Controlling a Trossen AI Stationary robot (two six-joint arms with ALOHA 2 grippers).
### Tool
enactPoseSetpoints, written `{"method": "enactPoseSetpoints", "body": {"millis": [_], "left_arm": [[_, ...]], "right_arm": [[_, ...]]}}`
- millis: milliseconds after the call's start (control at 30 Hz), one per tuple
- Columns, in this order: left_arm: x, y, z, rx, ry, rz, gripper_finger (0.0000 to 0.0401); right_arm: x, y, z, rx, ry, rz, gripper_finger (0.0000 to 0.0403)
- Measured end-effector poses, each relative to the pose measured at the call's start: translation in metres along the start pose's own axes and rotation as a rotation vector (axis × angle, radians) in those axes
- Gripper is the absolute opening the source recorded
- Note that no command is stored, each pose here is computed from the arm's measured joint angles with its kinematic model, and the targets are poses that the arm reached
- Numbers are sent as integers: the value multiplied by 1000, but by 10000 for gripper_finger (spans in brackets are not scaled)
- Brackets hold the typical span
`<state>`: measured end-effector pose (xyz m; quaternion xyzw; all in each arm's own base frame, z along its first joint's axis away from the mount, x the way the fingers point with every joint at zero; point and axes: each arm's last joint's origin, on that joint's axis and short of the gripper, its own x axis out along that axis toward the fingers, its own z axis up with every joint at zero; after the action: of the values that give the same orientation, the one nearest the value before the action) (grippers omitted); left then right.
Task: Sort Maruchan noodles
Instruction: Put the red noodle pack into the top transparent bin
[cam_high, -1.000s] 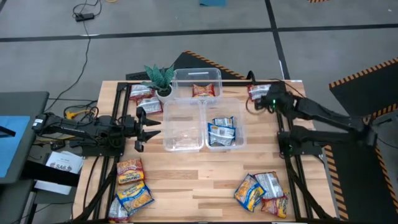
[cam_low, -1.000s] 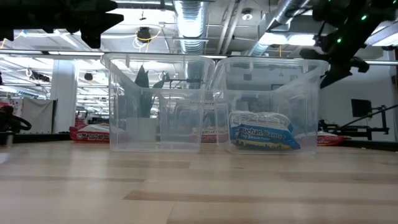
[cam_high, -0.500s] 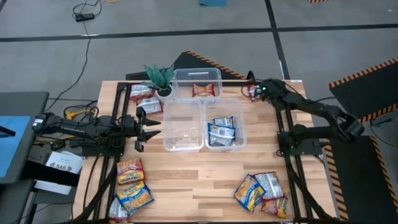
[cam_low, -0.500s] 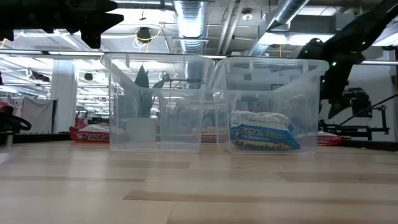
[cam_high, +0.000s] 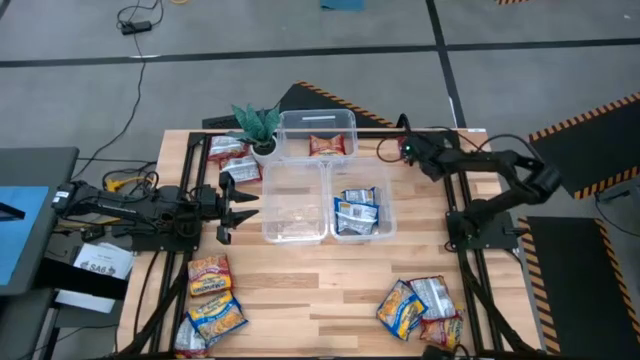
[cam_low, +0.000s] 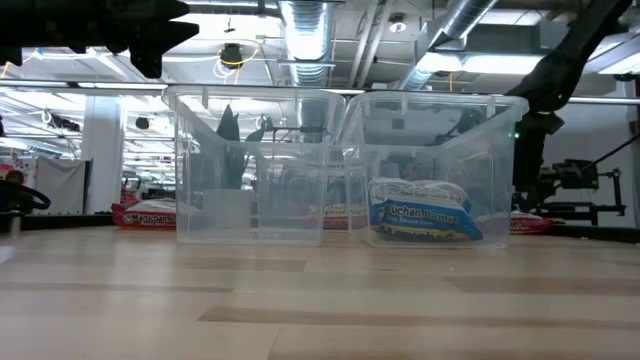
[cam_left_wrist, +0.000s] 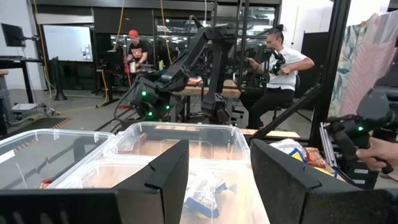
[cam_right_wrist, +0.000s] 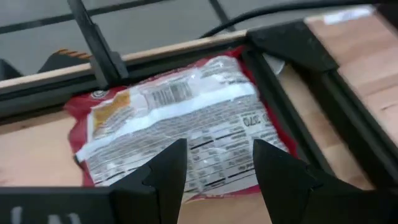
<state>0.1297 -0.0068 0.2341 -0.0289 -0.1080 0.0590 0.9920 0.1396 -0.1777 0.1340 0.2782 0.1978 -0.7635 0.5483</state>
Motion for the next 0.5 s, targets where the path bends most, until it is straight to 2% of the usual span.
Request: {"method": "enactPoseSetpoints", "body": {"millis": [233, 500], "left_arm": [[0, 0, 0, -8, 0, -2, 160], [0, 0, 0, -13, 0, -2, 160]], "right_arm": [[3, 12, -8, 9, -29, 29, 202], [5, 14, -15, -17, -16, 28, 174]]}}
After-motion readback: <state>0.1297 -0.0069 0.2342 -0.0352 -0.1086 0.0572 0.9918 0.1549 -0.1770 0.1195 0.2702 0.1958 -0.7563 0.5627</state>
